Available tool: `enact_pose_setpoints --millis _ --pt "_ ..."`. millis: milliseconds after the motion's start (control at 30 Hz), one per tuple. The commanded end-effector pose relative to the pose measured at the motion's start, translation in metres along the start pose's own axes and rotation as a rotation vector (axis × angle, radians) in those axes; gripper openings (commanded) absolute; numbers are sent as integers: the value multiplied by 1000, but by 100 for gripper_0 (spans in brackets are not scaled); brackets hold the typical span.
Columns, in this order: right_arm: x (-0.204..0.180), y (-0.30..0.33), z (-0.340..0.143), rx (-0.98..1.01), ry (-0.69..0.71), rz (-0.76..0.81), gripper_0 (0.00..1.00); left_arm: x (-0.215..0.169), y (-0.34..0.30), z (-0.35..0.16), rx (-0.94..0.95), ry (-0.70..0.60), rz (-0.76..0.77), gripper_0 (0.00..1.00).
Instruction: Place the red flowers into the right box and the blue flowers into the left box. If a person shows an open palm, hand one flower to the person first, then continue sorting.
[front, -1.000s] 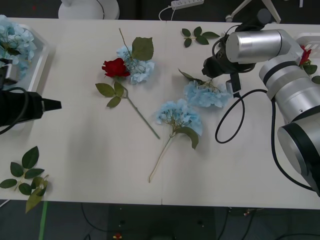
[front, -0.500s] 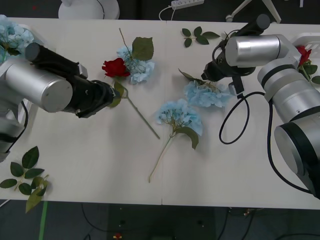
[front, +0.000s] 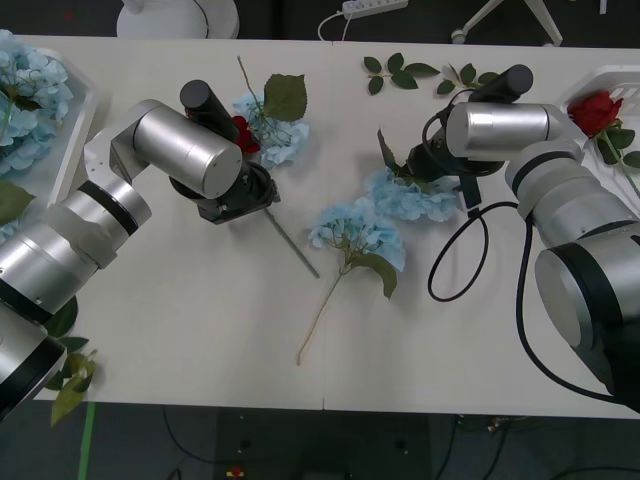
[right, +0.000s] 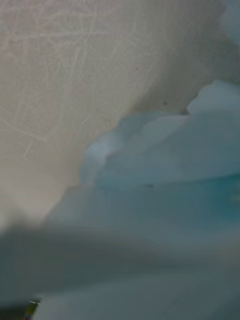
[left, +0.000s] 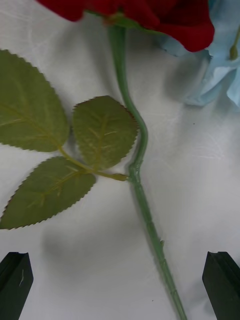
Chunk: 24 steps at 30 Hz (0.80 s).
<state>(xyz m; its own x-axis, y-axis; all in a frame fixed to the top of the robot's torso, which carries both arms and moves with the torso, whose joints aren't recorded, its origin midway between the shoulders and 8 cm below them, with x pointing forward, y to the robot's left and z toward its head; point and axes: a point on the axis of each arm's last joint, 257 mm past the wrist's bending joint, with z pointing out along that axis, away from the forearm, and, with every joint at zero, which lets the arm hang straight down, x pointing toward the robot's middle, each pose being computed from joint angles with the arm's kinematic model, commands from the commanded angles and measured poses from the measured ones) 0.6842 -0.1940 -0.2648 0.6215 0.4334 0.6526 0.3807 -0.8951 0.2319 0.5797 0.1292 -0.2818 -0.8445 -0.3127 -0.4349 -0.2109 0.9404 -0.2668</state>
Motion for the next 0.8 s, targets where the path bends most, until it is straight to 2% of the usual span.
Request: enact_pose_setpoints --millis 33,200,367,400,433,533,600,733,800 --pt "38 -17 -5 7 66 1 100 -8 -49 -5 51 -40 64 100" --pt "40 -18 -5 13 75 16 100 -1 -65 -1 24 -40 137 100" --pt "32 -22 -2 15 57 -4 99 8 -55 11 -46 -15 217 100" --pt "31 -22 -1 15 57 -6 87 11 -52 14 -61 -9 237 100" --pt "29 -23 0 14 54 -8 70 13 -50 17 -69 -4 245 100" --pt "23 -24 4 10 52 -7 42 15 -46 24 -85 -2 250 100" --pt "21 -25 6 7 55 -12 30 18 -41 31 -101 -1 267 100" --pt "13 -30 11 7 48 -25 14 23 -29 39 -135 10 324 100" --pt "12 -31 12 4 51 -34 3 22 -26 40 -142 13 330 100"
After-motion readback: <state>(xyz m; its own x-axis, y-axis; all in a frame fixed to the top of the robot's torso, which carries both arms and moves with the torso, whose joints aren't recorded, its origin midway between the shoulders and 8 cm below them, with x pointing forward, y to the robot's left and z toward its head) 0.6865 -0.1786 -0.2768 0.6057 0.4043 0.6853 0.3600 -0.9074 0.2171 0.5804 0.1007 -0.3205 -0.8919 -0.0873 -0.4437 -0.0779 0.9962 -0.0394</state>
